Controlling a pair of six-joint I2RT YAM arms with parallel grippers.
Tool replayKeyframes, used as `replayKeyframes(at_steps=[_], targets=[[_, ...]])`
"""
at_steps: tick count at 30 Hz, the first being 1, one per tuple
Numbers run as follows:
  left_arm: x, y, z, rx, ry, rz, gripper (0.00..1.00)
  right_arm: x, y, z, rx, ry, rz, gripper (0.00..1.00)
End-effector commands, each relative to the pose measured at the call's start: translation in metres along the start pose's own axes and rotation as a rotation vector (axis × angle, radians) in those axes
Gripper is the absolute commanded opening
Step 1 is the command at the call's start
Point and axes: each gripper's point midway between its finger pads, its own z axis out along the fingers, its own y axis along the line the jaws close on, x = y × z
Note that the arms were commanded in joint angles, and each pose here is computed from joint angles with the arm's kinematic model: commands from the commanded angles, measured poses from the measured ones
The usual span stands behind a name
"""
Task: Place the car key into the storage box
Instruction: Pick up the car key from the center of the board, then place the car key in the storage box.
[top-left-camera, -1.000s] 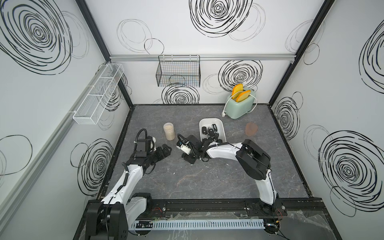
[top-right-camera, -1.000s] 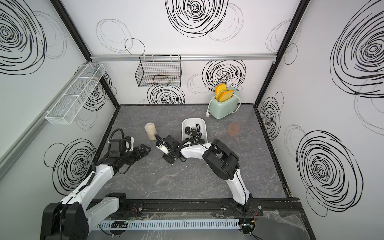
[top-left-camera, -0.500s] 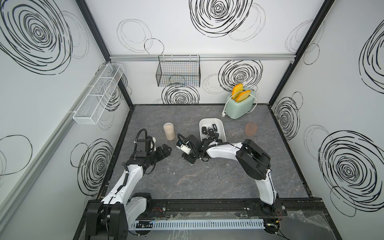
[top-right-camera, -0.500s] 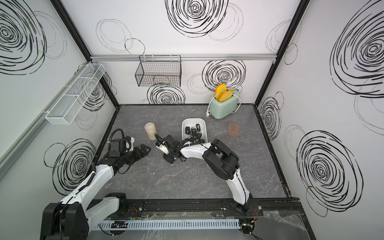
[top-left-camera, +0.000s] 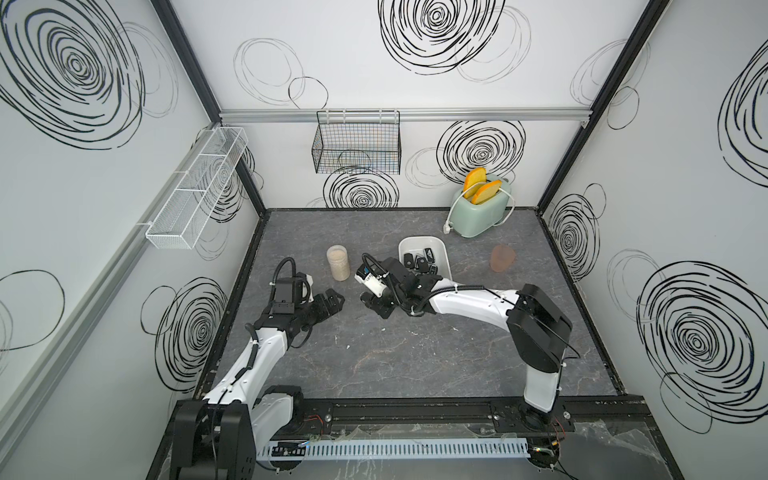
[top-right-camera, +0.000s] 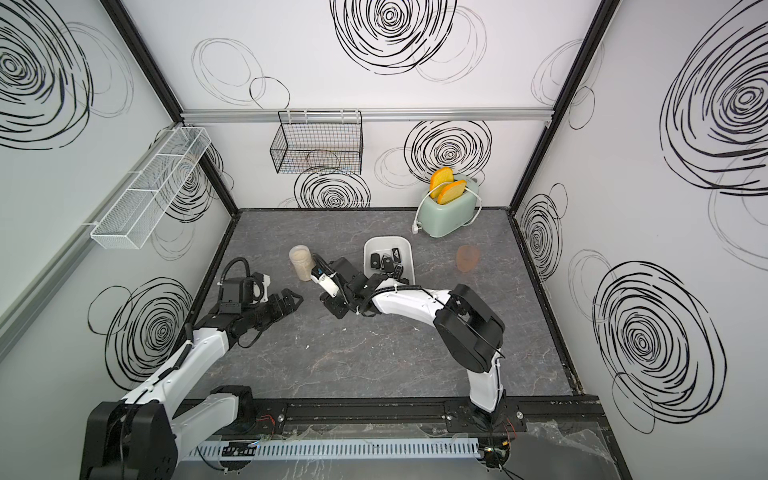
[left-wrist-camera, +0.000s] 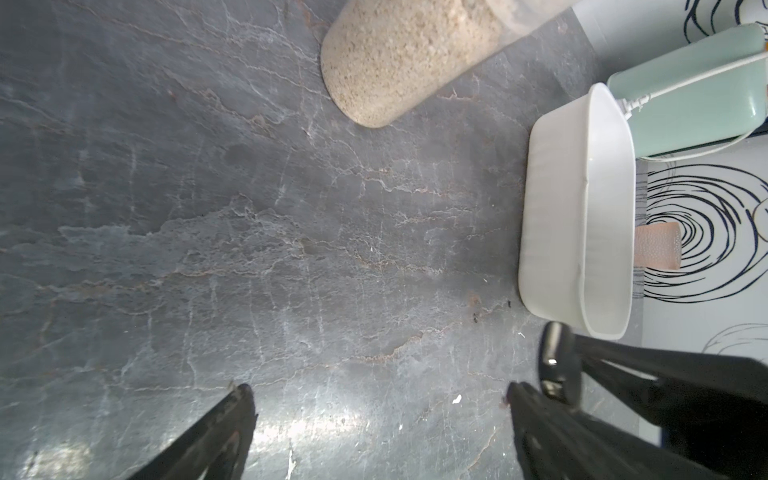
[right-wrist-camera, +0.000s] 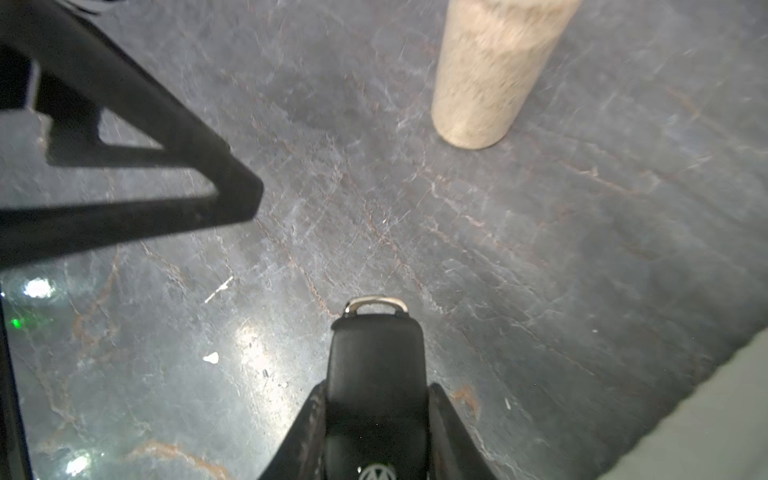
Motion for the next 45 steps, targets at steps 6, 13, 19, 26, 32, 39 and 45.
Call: replayKeyframes(at_steps=[6, 13, 19, 26, 32, 39, 45], targets=[[0.006, -0.042, 0.009, 0.086, -0.005, 0.084, 0.98, -0.014, -0.071, -0.046, 0.203, -0.088, 0.246, 0.31], [0.017, -0.075, 0.013, 0.075, 0.002, 0.205, 0.98, 0.007, -0.134, -0.069, 0.336, -0.125, 0.416, 0.32], [0.027, -0.096, 0.019, 0.072, 0.029, 0.275, 0.98, 0.032, -0.173, -0.066, 0.402, -0.091, 0.488, 0.33], [0.038, -0.104, 0.025, 0.050, 0.058, 0.331, 0.98, 0.064, -0.204, -0.050, 0.480, -0.018, 0.548, 0.33], [0.042, -0.103, 0.027, 0.029, 0.067, 0.355, 0.98, 0.084, -0.210, -0.035, 0.504, 0.035, 0.563, 0.34], [0.041, -0.104, 0.027, 0.020, 0.067, 0.365, 0.98, 0.097, -0.210, -0.024, 0.501, 0.071, 0.579, 0.37], [0.038, -0.101, 0.026, 0.003, 0.059, 0.374, 0.98, 0.093, -0.210, -0.026, 0.502, 0.063, 0.579, 0.44]])
